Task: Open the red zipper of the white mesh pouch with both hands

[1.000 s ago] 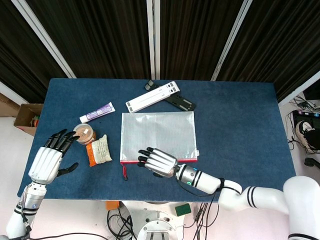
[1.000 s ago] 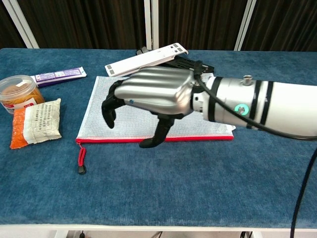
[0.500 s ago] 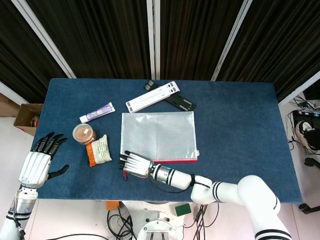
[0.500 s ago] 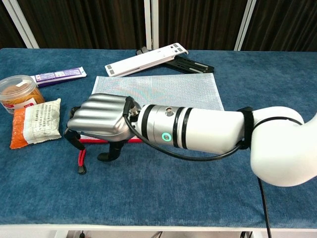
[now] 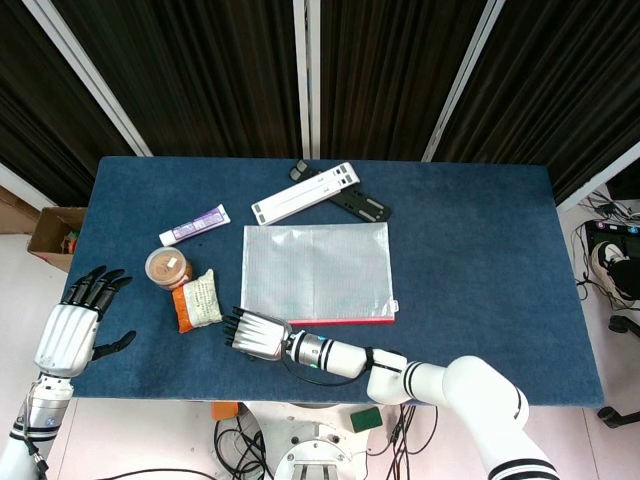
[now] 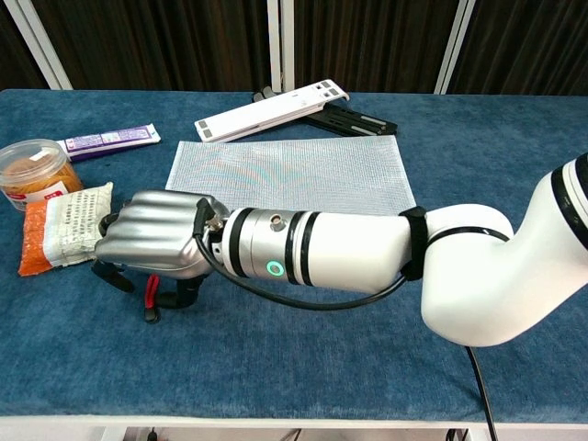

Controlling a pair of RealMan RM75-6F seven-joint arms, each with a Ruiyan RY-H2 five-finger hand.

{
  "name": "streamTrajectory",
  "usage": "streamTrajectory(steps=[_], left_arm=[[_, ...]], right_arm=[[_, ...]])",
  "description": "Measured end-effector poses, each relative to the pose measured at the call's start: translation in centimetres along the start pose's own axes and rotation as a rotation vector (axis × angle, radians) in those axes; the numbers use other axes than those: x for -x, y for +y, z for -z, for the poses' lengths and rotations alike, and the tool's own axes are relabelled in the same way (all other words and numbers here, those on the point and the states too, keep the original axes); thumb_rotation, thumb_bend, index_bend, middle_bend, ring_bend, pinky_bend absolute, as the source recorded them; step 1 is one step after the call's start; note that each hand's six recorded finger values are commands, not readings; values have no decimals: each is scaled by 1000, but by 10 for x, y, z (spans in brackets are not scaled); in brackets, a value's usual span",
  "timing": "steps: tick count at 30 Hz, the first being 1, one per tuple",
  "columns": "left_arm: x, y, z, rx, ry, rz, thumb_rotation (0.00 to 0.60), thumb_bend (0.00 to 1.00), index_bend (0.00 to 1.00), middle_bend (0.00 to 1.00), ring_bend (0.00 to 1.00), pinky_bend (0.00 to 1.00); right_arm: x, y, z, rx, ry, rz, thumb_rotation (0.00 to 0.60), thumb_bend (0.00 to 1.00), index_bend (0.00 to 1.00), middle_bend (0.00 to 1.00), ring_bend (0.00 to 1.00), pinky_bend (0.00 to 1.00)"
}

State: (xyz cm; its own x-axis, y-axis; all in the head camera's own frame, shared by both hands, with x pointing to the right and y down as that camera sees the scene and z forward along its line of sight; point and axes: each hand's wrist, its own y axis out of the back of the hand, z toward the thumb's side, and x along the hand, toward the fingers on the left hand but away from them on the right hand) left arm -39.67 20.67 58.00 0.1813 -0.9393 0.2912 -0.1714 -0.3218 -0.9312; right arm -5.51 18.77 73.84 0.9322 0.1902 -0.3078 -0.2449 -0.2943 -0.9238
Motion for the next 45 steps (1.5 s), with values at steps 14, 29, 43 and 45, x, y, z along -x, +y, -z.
streamTrajectory(steps=[14, 29, 43, 45], left_arm=[[2, 0, -1, 6, -6, -2, 600, 128, 205, 157, 105, 199], [-13, -25, 3, 143, 9, 96, 600, 128, 213, 157, 105, 199], [-88, -94, -32, 378, -68, 272, 600, 130, 272, 156, 103, 188], [-97, -103, -44, 400, -98, 287, 600, 141, 285, 154, 99, 185]], right_arm=[[6, -3, -1, -40, 2, -4, 600, 438, 600, 355, 154, 256], [-30, 22, 25, -35, -46, 159, 600, 459, 763, 400, 155, 257], [-74, 61, 50, -51, -82, 312, 600, 477, 804, 408, 166, 244], [-75, 64, 52, -51, -85, 320, 600, 477, 805, 406, 166, 233]])
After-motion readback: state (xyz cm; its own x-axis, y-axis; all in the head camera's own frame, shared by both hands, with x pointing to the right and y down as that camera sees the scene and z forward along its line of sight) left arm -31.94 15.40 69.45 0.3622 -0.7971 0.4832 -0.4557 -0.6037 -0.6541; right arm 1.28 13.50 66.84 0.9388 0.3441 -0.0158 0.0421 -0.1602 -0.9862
